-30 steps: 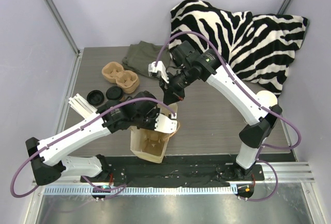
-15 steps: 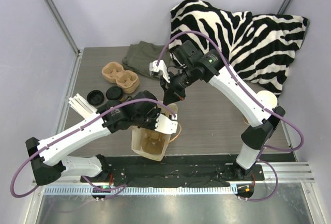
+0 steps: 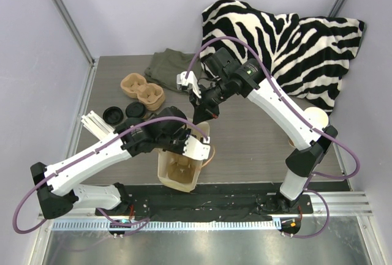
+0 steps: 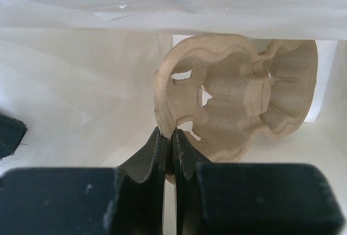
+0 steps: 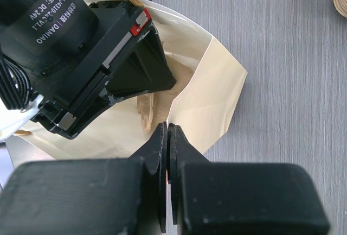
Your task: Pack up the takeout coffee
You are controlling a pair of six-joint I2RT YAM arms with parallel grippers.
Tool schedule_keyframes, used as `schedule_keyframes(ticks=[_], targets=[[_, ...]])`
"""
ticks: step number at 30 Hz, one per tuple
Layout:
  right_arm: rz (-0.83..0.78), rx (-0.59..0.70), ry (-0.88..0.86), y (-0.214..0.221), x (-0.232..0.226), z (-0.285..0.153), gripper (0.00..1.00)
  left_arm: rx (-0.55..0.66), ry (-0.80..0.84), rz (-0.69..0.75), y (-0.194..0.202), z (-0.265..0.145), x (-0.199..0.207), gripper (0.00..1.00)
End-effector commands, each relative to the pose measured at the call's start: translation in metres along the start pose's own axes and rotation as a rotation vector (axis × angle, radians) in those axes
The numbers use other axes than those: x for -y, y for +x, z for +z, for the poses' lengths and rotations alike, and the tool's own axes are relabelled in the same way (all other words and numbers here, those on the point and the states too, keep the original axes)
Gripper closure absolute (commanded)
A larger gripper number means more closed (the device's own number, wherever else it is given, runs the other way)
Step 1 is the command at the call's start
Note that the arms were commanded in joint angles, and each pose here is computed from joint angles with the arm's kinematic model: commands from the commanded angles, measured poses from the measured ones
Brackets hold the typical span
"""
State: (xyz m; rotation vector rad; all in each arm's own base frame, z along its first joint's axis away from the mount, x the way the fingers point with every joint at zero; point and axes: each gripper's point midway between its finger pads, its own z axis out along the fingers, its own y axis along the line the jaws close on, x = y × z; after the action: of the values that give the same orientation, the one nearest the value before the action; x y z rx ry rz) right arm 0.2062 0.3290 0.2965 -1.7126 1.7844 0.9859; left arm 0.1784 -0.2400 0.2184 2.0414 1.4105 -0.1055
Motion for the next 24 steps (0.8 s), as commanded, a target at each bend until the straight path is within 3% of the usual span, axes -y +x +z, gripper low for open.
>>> schedule_keyframes(ticks=[1, 7, 11, 14, 24], targets=[[-0.065, 0.067, 0.015, -0.02, -0.005, -0.012, 0.99, 0.046, -0.021, 0.002, -0.008, -0.001, -0.008, 0.89], [-0.067, 0.069, 0.012, -0.021, -0.006, -0.012, 0.99, 0.049, -0.053, 0.001, -0.009, 0.0, -0.016, 0.84], [-0.069, 0.066, 0.012, -0.02, -0.006, -0.011, 0.99, 0.05, -0.071, -0.003, -0.009, -0.005, -0.019, 0.59], [-0.073, 0.063, 0.015, -0.019, -0.004, -0.011, 0.99, 0.063, -0.098, -0.003, -0.013, -0.012, -0.024, 0.49], [-0.09, 0.056, 0.029, -0.018, -0.001, -0.011, 0.99, 0.159, -0.19, -0.02, -0.033, -0.044, -0.041, 0.45]])
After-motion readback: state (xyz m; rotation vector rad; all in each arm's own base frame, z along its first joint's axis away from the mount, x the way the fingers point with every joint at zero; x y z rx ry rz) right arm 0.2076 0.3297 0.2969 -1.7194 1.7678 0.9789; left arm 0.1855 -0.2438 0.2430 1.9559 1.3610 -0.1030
